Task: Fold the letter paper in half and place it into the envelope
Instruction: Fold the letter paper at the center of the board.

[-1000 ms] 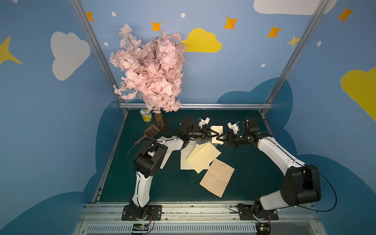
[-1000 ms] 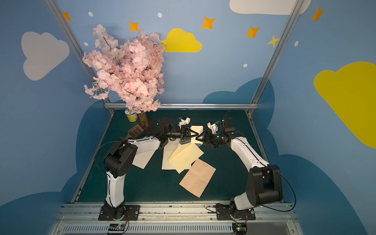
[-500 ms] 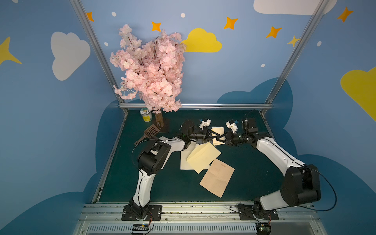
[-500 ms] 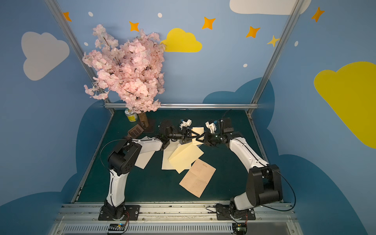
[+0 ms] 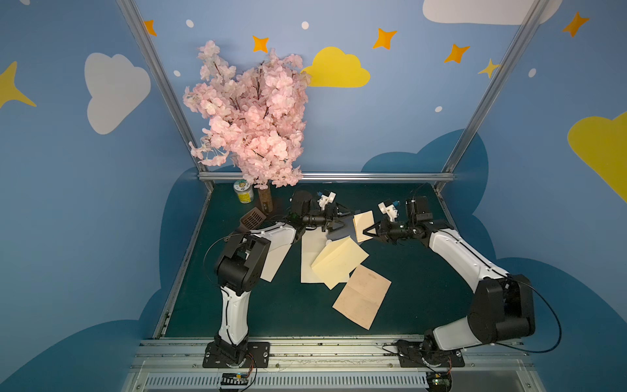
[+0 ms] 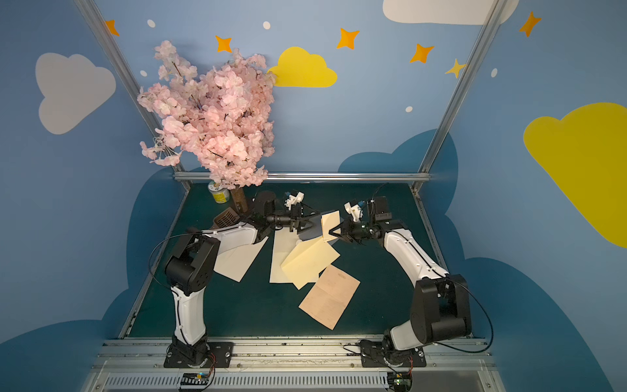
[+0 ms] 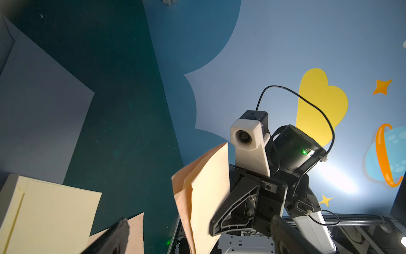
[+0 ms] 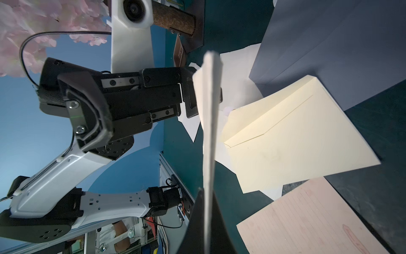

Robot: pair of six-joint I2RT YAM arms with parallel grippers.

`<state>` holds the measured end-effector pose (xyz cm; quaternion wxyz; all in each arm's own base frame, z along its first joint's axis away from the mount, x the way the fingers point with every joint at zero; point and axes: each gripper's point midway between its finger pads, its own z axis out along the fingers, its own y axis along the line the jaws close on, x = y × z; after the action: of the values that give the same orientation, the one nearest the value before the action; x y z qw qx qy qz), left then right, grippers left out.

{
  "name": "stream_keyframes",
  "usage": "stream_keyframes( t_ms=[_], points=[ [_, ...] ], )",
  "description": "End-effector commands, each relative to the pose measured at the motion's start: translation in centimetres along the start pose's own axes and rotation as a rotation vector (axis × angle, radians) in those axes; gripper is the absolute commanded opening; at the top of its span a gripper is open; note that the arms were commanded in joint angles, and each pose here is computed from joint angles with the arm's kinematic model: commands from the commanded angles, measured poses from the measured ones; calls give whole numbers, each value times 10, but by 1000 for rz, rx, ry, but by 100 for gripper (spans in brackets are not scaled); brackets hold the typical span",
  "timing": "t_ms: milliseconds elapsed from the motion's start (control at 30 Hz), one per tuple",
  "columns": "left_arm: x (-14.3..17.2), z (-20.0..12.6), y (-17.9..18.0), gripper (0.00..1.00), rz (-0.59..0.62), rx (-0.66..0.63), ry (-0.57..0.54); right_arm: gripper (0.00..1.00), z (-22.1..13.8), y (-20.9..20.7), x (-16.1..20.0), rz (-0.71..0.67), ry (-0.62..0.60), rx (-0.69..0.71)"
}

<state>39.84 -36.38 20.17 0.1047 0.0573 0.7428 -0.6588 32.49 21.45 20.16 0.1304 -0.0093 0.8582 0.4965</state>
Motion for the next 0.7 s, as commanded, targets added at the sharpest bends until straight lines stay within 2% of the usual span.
stream_keyframes(
  t_ms=[0,300,367,533,633,667],
  points=[
    [1,2,-4,100,60,-6,10,0,0,16,2,3,19,-103],
    [4,5,-6,100,121,24,52,0,8,28,9,27,92,-230],
    [6,6,-4,97,120,25,60,0,10,31,11,24,107,-248],
    [7,7,-3,76,121,35,81,0,14,32,16,26,143,-268],
    [9,8,-5,60,123,46,100,0,17,32,18,28,160,-276],
    [9,8,-5,52,122,46,104,0,17,32,19,31,166,-275]
  ],
)
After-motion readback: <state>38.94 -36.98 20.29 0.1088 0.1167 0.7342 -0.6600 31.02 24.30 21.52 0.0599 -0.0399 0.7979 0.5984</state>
